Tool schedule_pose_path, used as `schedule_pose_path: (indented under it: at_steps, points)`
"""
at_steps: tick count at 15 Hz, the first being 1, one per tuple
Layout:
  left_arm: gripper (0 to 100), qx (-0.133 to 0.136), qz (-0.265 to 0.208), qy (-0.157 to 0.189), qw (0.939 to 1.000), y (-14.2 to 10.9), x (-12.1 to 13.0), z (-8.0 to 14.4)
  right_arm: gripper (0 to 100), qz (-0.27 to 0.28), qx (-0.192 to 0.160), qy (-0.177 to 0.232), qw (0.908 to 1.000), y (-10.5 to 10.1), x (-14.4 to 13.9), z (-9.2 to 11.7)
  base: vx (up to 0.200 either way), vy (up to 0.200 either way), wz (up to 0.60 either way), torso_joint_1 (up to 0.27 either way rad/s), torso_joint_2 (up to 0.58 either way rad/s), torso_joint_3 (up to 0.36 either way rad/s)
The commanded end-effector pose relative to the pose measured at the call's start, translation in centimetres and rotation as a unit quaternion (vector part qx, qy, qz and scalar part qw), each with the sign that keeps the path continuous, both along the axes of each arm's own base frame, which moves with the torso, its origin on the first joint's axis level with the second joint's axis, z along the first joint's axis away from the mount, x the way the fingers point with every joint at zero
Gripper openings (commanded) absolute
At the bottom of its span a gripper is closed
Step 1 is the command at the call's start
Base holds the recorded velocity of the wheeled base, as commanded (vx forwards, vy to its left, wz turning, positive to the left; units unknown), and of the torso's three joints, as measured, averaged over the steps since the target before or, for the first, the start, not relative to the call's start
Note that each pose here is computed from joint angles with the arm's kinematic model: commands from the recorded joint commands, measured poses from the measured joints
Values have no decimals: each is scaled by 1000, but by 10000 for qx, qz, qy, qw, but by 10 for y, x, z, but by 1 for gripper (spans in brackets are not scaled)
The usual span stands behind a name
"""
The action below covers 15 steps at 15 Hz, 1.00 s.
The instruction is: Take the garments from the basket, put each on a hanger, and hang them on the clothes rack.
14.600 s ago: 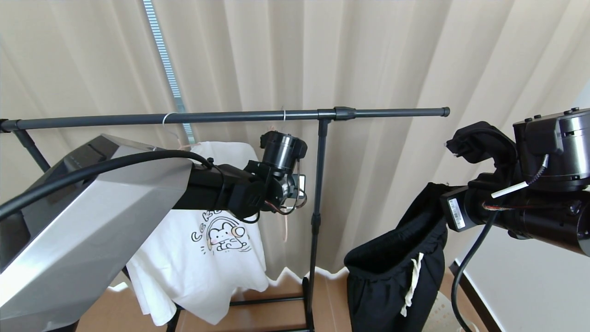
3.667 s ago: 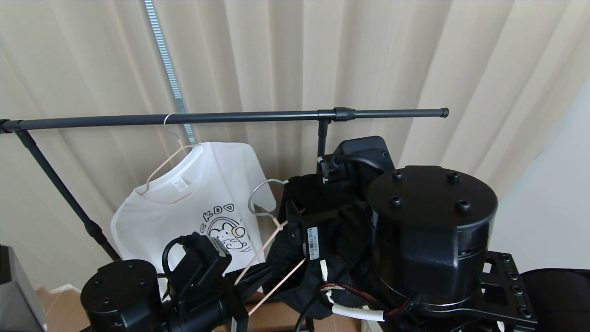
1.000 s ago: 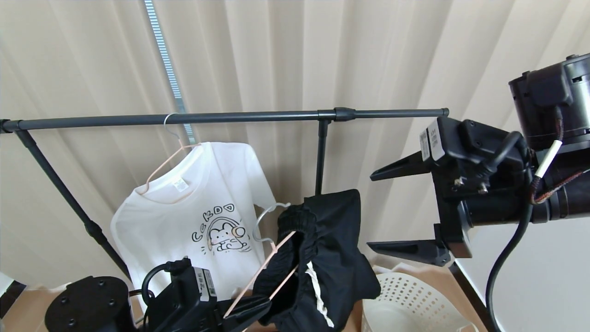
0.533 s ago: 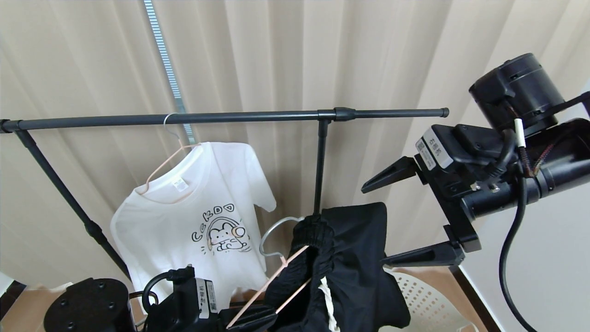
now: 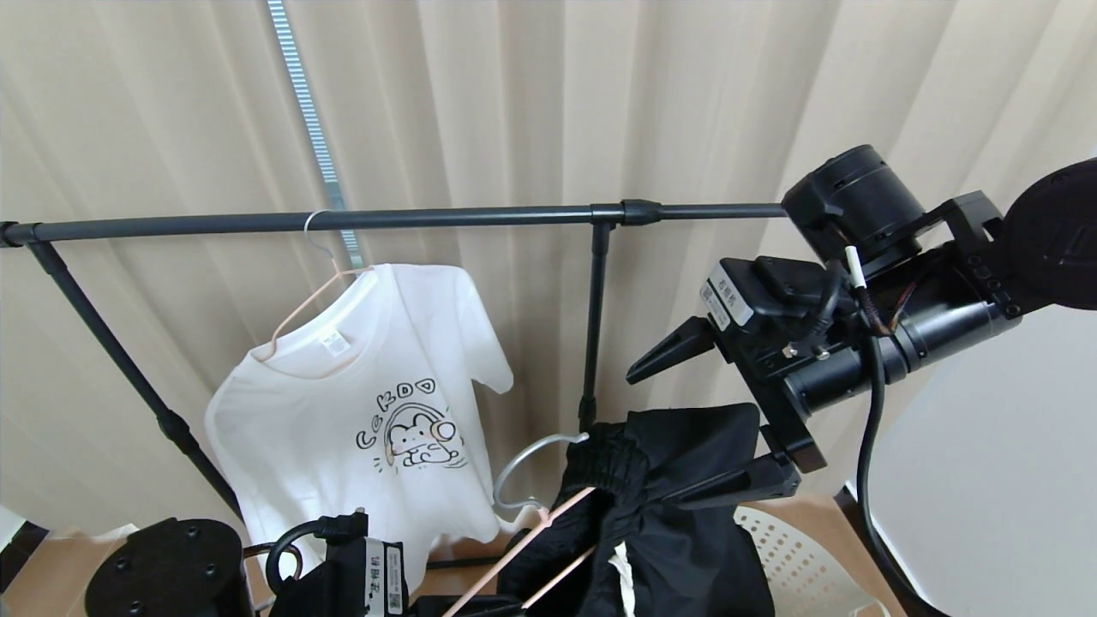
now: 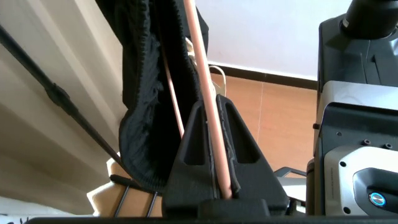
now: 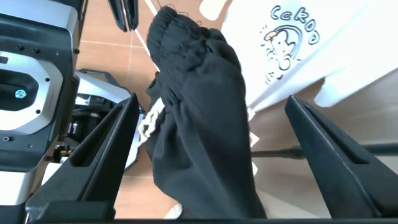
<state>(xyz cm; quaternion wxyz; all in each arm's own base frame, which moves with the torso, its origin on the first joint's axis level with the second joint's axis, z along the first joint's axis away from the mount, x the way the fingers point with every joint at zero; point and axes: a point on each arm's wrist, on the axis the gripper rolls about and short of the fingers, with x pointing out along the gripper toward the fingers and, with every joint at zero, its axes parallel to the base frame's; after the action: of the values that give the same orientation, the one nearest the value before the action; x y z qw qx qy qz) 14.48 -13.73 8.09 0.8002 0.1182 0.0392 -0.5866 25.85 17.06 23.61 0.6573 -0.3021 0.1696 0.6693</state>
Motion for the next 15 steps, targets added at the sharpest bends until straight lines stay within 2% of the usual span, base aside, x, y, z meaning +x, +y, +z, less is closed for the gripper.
schedule_pose_path:
  at_steps: [1,5,15]
  points:
    - [0,18,-52,-51,10000,0,0,0,100,66,-52,92,9999,8,5,-7,0,0,0,0,0,0]
    - [0,44,-85,-135,9999,-1,0,0,100,82,-60,105,9999,12,11,-10,0,0,0,0,0,0]
    - [0,40,-123,-132,9998,-1,-1,0,100,407,-236,357,9983,32,1,-22,0,0,0,0,0,0]
